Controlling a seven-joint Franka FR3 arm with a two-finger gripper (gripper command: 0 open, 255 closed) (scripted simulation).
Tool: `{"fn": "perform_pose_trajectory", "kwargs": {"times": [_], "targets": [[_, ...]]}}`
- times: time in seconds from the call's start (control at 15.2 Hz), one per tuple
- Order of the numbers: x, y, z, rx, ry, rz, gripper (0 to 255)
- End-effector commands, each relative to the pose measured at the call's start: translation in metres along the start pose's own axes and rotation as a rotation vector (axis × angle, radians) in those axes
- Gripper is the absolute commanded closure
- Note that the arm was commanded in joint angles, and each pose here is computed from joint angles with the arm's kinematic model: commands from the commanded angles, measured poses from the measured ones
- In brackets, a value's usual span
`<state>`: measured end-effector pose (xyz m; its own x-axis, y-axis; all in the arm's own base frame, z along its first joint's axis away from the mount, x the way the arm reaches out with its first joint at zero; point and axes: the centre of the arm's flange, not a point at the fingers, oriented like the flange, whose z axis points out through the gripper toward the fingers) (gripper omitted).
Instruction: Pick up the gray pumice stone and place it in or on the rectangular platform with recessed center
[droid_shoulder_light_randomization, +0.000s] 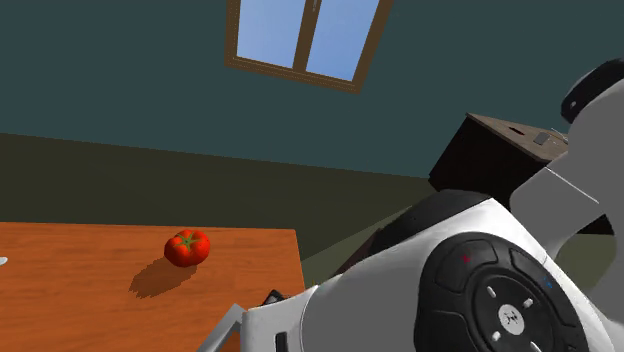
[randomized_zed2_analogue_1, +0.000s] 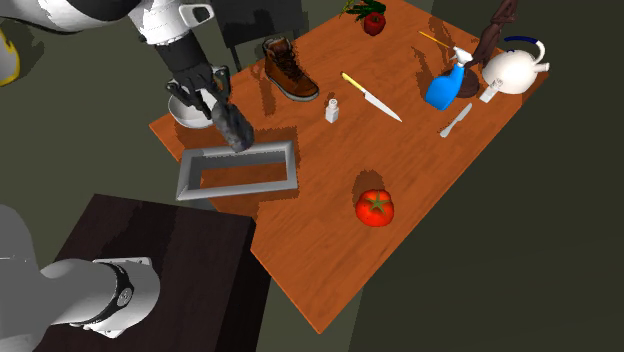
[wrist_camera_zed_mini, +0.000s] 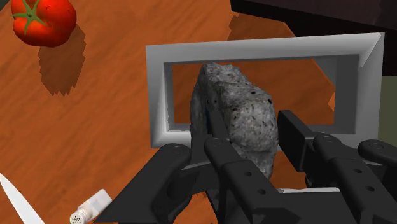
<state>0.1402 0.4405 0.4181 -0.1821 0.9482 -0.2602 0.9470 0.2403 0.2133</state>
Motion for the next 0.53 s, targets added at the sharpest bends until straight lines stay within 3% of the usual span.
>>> {"fn": "perform_pose_trajectory", "kwargs": {"times": [0.0, 0.07, 0.46], "targets": [[-0.005, -0.024, -0.01, 0.001, -0.001, 0.001, 255], [-0.009, -0.041, -0.019, 0.001, -0.001, 0.001, 255], [-0.001, -0.048, 0.011, 0.001, -0.001, 0.001, 255]]}}
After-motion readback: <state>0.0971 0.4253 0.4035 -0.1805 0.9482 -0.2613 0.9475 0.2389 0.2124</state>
